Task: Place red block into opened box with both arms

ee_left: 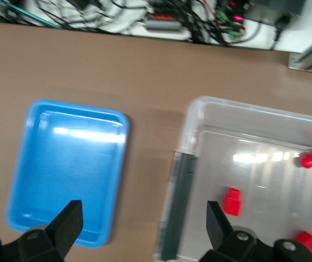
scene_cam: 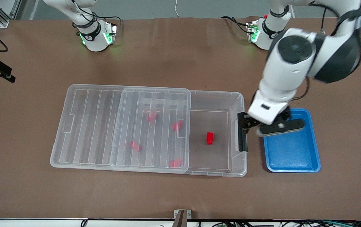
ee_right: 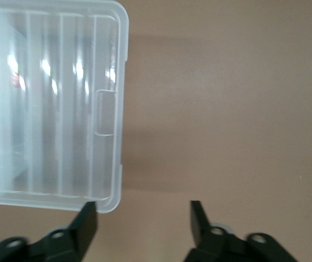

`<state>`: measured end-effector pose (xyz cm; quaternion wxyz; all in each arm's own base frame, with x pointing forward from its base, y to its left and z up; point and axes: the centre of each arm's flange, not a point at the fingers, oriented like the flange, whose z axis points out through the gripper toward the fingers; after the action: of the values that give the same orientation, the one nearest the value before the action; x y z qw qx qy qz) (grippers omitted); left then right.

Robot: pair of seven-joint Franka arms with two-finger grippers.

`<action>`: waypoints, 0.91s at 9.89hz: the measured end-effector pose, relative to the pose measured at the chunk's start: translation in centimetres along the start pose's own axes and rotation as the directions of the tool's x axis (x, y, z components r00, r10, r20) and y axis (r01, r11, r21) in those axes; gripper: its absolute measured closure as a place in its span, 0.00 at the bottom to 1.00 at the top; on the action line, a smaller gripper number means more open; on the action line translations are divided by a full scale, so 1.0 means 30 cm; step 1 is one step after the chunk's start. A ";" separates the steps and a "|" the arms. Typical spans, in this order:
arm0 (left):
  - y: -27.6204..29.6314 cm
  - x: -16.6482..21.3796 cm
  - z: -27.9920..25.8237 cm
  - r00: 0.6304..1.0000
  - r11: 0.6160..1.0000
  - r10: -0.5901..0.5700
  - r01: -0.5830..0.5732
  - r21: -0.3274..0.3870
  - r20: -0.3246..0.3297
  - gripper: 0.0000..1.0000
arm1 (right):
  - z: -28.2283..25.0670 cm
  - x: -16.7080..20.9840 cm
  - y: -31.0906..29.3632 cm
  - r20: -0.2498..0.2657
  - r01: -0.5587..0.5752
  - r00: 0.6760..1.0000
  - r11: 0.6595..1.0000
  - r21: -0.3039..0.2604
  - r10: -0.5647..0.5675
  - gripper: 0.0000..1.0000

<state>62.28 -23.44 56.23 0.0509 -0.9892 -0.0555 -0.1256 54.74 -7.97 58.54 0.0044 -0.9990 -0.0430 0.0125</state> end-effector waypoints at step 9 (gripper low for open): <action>-0.713 -0.103 -0.356 0.975 0.991 0.103 -0.084 -0.100 0.198 0.00 | 0.775 0.335 0.014 0.062 0.188 0.977 0.961 0.205 -0.204 0.99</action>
<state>54.08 -3.81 67.58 0.0056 -0.9997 -0.0078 -0.0239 64.19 -7.34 35.04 0.1031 -0.9830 -0.1404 0.0573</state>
